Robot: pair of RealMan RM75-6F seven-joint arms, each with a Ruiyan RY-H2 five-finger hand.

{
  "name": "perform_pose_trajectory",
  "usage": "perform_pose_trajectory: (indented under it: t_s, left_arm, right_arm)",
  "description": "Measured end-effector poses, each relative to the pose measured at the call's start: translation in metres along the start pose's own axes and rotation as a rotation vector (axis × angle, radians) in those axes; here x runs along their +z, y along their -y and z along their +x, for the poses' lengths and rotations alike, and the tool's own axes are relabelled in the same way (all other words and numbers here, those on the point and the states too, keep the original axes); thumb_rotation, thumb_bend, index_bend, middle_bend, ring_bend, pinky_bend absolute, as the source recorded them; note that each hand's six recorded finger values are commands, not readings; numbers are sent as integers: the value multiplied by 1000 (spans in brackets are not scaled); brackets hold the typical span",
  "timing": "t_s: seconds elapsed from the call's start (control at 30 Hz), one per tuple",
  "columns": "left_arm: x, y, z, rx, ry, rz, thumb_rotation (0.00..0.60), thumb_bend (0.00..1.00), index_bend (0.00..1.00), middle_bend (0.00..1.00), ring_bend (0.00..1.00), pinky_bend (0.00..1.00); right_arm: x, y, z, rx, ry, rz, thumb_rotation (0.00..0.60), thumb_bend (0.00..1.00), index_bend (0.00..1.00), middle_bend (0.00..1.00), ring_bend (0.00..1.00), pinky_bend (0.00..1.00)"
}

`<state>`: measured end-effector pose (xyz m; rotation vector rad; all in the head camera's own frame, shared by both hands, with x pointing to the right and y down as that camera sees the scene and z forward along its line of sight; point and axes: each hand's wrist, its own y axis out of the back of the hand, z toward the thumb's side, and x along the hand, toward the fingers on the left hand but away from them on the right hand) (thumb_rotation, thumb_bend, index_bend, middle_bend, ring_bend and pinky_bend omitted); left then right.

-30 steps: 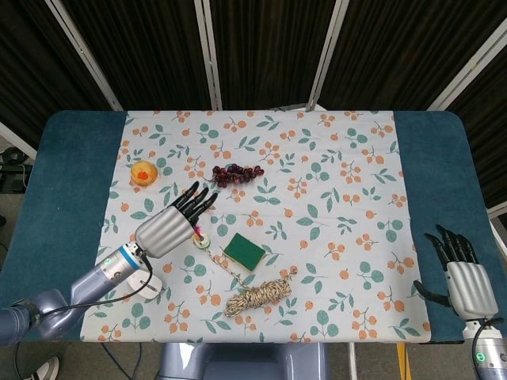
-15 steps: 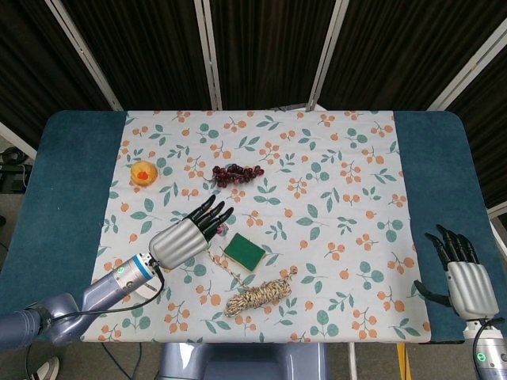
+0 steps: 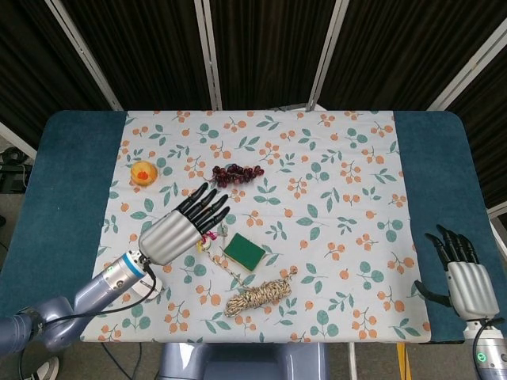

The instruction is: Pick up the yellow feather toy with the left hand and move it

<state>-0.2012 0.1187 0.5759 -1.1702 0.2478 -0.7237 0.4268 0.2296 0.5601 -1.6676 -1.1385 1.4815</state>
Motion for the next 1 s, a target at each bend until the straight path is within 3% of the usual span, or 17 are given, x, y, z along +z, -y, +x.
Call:
perform_pose_trajectory:
  t_s: [0.27, 0.5, 0.63, 0.8, 1.0]
  left_arm:
    - [-37, -7, -37, -18, -238, -168, 600, 155, 10, 0, 0, 0]
    - [-61, 5, -104, -111, -520, -419, 600, 91, 20, 0, 0, 0]
    - [-61, 14, -145, -182, -622, -523, 600, 87, 21, 0, 0, 0]
    - [-61, 25, -196, -240, -713, -563, 600, 81, 14, 0, 0, 0]
    - [-56, 38, -242, -281, -748, -561, 600, 65, 0, 0, 0, 0]
  right_arm:
    - [0, 1, 1, 4, -4, 14, 600, 130, 130, 0, 0, 0]
    - [3, 1, 1, 1, -34, 59, 600, 126, 118, 0, 0, 0]
    - [6, 2, 2, -2, -55, 88, 600, 117, 101, 0, 0, 0]
    - [8, 3, 1, -7, -70, 118, 600, 104, 73, 0, 0, 0]
    - [11, 5, 1, -12, -84, 139, 600, 99, 41, 0, 0, 0]
